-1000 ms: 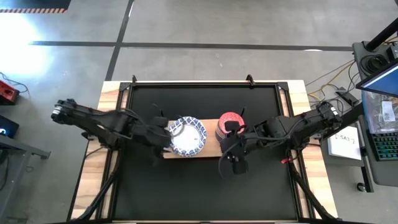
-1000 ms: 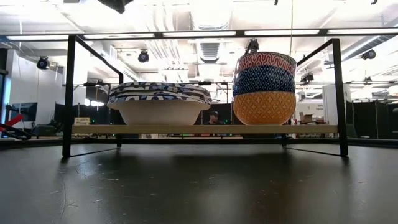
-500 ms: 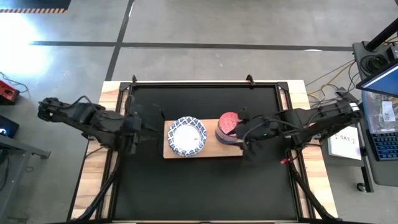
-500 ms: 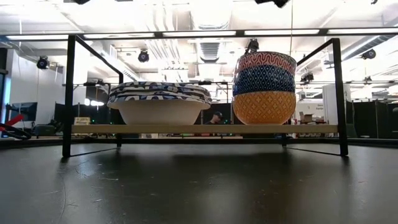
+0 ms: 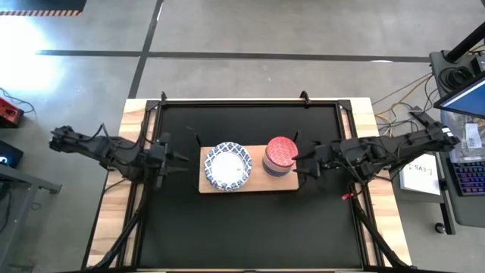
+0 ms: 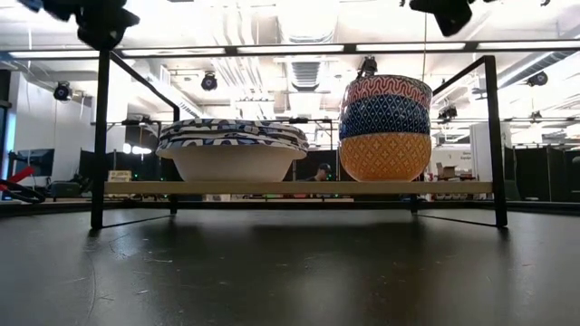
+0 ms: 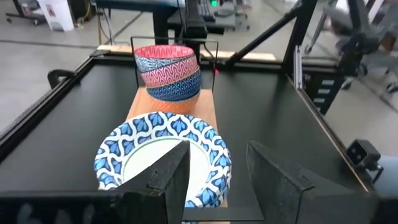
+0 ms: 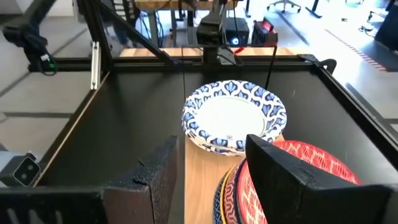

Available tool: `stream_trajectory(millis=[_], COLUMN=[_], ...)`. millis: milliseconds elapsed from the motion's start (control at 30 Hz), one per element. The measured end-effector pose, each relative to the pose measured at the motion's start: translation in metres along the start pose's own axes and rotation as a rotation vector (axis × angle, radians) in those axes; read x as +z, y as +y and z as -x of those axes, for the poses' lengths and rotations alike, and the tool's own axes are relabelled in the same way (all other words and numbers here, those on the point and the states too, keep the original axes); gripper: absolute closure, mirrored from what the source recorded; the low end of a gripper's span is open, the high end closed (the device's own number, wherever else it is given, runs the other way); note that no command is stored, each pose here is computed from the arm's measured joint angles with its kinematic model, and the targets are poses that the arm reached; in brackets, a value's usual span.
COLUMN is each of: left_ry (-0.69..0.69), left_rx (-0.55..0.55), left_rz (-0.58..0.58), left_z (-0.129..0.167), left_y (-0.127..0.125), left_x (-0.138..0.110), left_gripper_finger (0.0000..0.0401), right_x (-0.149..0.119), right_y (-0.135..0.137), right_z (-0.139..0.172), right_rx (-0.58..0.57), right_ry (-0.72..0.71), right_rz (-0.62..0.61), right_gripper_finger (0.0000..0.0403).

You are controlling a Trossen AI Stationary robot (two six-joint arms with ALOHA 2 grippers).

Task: Place and stack bowls onto a shelf
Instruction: Return to Home Position

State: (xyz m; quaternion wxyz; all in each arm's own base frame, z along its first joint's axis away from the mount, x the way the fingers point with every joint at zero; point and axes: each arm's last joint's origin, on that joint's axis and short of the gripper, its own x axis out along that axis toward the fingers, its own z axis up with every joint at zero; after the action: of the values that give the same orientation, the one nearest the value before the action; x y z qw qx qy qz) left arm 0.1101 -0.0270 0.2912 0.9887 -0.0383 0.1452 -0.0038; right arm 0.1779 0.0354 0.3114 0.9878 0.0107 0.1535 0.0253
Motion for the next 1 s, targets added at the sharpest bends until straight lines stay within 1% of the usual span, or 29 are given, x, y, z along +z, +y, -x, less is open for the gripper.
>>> stream_trajectory(millis=[133,233,367,567,767,1000], left_ry=[-0.060,-0.111,-0.187,-0.356,-0.435,-0.482], left_rx=[-0.010,-0.017,-0.019,-0.012,-0.007,-0.002], left_rz=[0.016,0.000,-0.071,-0.160,-0.197,-0.214], left_z=[-0.004,-0.006,-0.009,-0.011,-0.010,-0.010], left_y=[0.002,0.003,0.005,0.007,0.009,0.012], left_x=[-0.020,-0.031,-0.044,-0.058,-0.072,-0.088], left_gripper_finger=[0.0259,0.0259,0.0259,0.0259,0.0259,0.0259], right_x=[-0.014,-0.024,-0.036,-0.054,-0.065,-0.086], right_y=[-0.002,-0.002,-0.003,-0.004,-0.005,-0.007], right_z=[0.003,0.002,0.000,-0.005,-0.005,-0.002], right_rx=[0.002,0.004,0.007,0.012,0.012,0.009], right_ry=[-0.030,-0.051,-0.087,-0.187,-0.308,-0.436], right_rz=[-0.027,-0.031,-0.023,0.000,0.033,0.048], right_gripper_finger=[0.0227,0.0227,0.0227,0.0227,0.0227,0.0227])
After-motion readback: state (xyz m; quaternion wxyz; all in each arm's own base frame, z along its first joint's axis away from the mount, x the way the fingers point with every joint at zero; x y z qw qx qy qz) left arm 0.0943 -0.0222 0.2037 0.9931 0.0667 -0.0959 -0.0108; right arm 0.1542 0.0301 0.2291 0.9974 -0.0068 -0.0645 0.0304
